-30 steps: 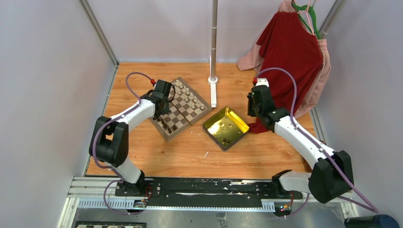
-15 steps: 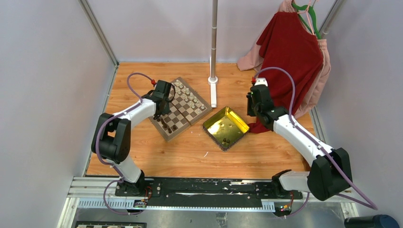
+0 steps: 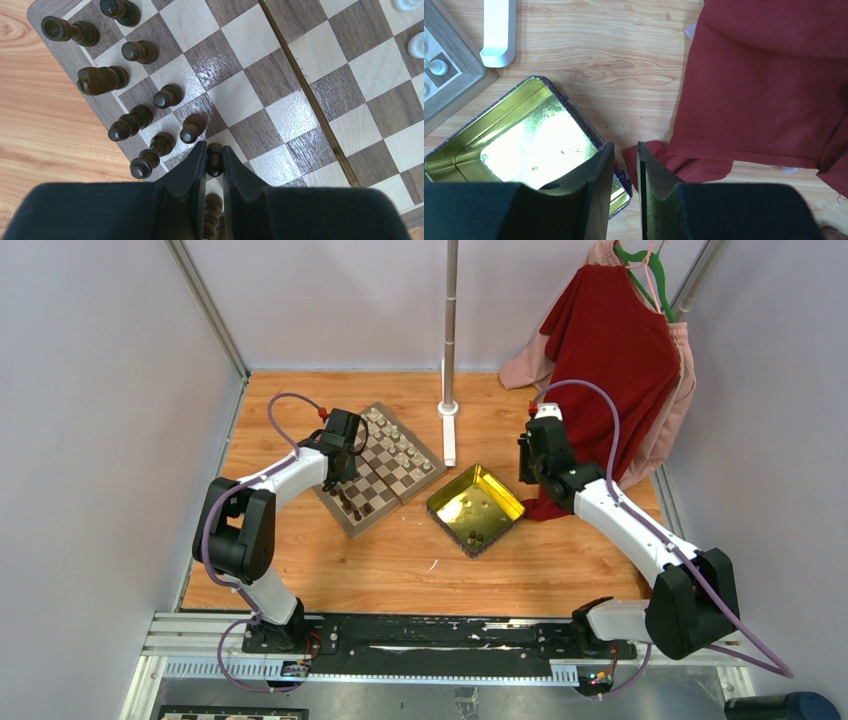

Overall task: Set up the chess pieces on the board
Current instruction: Place the chess piece on the chessboard.

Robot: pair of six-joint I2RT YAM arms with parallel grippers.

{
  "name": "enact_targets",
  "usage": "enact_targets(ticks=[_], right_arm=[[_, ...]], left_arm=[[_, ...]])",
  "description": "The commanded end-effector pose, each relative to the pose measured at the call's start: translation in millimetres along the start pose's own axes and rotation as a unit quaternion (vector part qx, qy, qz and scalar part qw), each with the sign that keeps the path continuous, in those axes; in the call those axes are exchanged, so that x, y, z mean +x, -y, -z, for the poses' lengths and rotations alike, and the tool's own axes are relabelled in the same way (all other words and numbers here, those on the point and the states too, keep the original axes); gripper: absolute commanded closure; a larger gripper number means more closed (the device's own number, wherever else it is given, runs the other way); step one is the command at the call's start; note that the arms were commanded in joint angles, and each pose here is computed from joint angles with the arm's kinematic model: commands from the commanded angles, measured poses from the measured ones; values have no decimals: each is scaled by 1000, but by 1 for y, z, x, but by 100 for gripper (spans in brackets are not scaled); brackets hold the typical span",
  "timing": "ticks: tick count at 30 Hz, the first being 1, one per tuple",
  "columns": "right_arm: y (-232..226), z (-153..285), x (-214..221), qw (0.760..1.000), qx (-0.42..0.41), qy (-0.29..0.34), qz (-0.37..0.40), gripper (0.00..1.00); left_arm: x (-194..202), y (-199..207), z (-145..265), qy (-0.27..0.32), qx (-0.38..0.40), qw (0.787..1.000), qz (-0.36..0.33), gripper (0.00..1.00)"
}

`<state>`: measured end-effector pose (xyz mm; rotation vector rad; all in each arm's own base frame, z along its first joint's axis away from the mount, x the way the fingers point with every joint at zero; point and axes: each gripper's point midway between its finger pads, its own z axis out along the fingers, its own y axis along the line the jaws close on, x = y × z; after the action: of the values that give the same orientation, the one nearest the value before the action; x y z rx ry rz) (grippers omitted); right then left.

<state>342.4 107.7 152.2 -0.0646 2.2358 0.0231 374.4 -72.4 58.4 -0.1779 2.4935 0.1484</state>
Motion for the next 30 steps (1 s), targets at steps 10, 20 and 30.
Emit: enact_targets(ticks=[10,20,30], right_arm=[[3,2,-8,1000,5,5,-12,72],[3,3,-8,1000,4,5,-16,72],[2,2,-7,1000,3,3,-18,72]], left_arm=[[2,-5,-5,-4,-7,1000,-5,85],[4,-6,-7,-8,-9,1000,-11,74],[2,-7,-7,-8,-14,1000,-15,73]])
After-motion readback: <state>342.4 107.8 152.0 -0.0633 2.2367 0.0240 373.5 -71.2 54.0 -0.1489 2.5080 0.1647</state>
